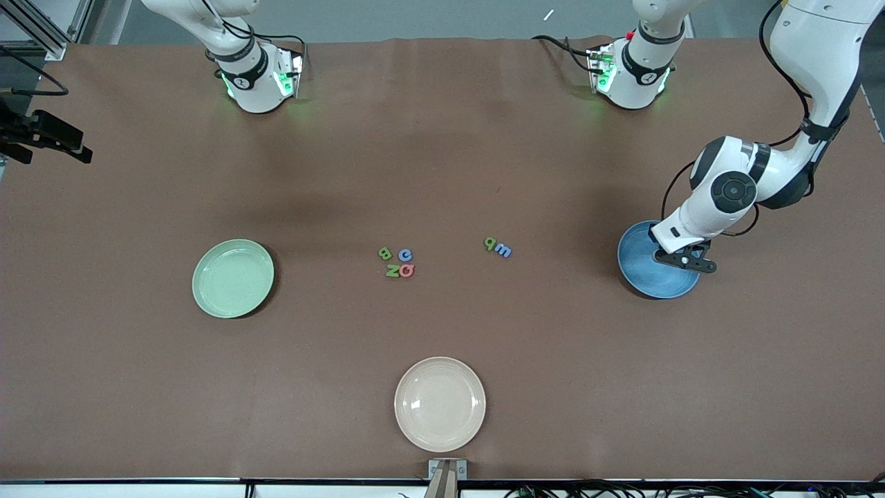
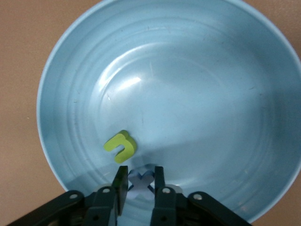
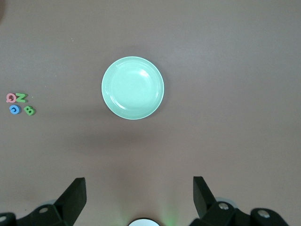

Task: Sort upper and lower case letters into plates
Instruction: 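Release the blue x into the blue plate with the left gripper, then move the left gripper to the blue m while the right gripper reaches letters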

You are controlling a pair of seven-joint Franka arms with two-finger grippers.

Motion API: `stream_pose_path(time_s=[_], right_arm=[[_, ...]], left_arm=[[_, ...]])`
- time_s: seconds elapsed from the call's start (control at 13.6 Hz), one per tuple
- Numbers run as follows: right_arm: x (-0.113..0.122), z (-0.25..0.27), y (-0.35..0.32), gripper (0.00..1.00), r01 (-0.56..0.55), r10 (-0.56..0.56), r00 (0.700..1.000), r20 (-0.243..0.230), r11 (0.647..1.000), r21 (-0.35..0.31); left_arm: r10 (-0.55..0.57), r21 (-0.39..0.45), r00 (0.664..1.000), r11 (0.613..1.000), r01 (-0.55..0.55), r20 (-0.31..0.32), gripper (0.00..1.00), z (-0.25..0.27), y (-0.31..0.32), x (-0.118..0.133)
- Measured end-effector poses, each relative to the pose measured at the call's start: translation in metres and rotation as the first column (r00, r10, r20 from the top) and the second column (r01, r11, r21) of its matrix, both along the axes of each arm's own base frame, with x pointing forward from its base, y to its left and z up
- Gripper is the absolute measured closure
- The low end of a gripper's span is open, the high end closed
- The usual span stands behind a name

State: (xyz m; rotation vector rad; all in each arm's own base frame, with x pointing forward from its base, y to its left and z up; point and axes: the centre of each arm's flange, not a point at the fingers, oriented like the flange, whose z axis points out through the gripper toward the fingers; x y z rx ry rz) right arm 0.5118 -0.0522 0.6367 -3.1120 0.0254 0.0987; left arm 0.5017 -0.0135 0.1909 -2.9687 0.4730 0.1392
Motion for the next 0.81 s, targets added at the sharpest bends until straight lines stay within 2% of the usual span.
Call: stream_pose_path(time_s=[0.44,0.52,0.66,0.81], right_arm=[[0.004,0.001,-0.007,0.0,0.013,-0.013,1.0,0.009,1.0,-0.002],[0.011,-0.008,-0.008,0.0,0.014,-0.014,1.0,0.004,1.0,-0.002],[0.037,-0.039,-0.01,0.0,0.016,-0.016,1.0,-0.004,1.0,-0.007],[0.064,-0.084,-0.016,0.0,0.023,-0.024,0.999,-0.041,1.0,-0.011]], left_arm=[[-0.041,-0.015,0.998,0.999,0.042,0.042,0.04,0.015,-0.024,0.012],[-0.055,-0.018,0.997,0.998,0.056,0.051,0.0,0.019,-0.032,0.014],[-0.064,-0.025,0.997,0.998,0.066,0.053,0.0,0.029,-0.053,0.015],[-0.041,-0.036,0.998,0.998,0.043,0.041,0.0,0.044,-0.079,0.018]])
